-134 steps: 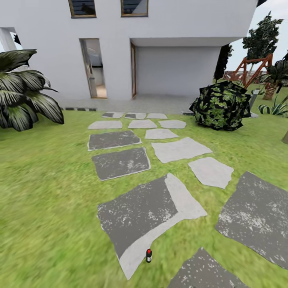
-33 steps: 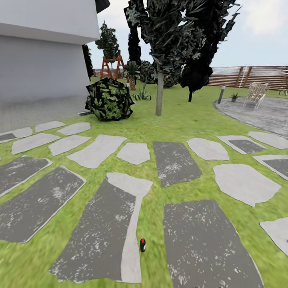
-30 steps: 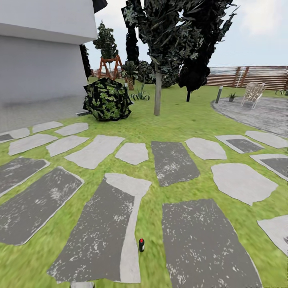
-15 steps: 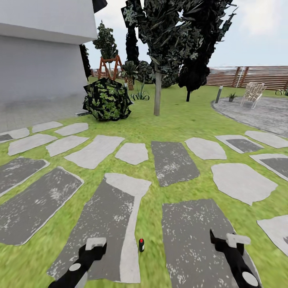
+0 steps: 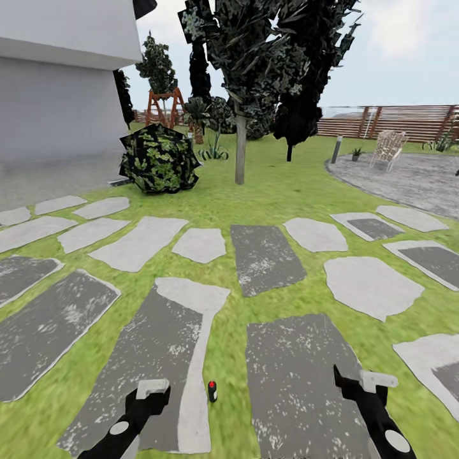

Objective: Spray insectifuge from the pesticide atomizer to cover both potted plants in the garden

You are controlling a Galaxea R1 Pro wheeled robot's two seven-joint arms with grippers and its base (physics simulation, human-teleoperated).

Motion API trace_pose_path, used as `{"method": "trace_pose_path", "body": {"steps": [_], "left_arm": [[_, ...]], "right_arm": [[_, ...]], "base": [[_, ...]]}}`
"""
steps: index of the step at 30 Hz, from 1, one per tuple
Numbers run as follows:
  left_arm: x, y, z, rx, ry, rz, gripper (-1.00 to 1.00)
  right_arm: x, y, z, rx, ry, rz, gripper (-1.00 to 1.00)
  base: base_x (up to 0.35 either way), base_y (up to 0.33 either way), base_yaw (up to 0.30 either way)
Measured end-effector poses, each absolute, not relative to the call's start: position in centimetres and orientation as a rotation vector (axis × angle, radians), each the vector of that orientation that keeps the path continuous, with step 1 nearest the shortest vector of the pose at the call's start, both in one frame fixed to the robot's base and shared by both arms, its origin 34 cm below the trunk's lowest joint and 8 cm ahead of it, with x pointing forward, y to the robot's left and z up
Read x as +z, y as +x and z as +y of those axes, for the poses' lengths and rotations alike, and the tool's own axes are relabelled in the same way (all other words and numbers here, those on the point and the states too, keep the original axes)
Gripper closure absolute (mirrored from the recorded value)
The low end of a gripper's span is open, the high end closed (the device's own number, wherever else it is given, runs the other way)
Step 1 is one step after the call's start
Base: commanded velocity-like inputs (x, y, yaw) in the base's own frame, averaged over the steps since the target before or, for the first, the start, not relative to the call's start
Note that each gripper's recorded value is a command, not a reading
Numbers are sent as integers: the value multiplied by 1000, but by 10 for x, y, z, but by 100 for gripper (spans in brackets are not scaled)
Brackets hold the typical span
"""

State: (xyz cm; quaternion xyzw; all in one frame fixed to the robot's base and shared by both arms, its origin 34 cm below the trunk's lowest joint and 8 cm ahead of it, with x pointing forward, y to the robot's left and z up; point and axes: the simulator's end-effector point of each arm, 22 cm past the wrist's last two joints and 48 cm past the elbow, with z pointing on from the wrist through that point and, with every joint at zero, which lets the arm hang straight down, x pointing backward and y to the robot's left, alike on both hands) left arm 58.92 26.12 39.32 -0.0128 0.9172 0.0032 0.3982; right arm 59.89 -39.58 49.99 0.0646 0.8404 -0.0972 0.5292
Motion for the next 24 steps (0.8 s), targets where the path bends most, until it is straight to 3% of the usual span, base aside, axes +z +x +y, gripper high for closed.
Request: {"method": "trace_pose_path", "body": {"steps": [14, 24], "left_arm": [[390, 589, 261, 5, 5, 2322, -100], [365, 583, 260, 4, 7, 2328, -100]], "right_arm": [[495, 598, -397, -235, 154, 2010, -100], [484, 600, -400, -240, 159, 1987, -100]], "base": [[0, -2, -292], [0, 0, -28]]}}
